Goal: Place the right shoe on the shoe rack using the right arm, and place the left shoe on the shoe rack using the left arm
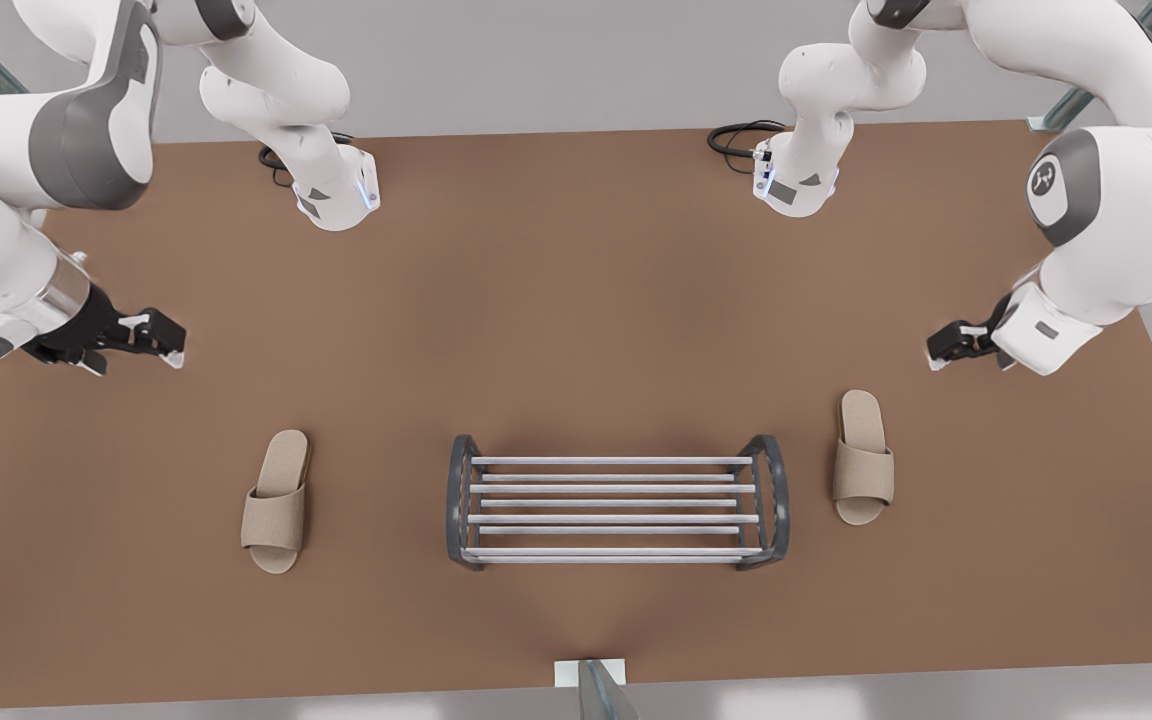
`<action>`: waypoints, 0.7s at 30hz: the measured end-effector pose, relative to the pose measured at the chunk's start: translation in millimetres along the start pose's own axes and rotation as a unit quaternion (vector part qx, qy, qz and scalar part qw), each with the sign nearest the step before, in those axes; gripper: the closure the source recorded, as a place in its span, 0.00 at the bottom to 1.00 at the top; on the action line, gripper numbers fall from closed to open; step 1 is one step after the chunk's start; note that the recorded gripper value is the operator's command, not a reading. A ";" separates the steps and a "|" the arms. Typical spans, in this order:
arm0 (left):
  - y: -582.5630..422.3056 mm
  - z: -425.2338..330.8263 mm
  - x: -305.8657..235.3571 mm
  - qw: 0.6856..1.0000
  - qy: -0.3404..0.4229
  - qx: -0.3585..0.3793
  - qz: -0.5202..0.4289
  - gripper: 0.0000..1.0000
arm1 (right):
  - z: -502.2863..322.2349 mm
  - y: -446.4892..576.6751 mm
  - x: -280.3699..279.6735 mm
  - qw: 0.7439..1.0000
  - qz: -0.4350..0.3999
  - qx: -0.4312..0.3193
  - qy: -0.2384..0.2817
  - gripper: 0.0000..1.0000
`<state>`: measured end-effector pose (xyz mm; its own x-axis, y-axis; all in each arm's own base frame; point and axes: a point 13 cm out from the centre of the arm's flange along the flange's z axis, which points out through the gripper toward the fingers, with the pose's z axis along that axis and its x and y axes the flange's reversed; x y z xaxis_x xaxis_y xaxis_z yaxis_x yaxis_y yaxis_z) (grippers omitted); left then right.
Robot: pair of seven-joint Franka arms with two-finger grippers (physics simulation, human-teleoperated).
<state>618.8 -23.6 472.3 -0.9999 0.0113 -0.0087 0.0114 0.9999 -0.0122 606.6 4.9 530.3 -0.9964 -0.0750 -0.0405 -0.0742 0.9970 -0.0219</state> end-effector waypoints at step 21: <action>97.7 270.7 71.7 0.867 -0.122 0.348 -0.334 0.00 | 302.1 -65.8 -40.5 0.791 -0.465 0.398 -0.011 0.00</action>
<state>550.5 71.6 199.8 -0.7544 -0.6560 0.0224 -0.4825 0.5311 -0.6965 664.6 -63.3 231.7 -0.5250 -0.7776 0.3458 -0.7156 0.1834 -0.6740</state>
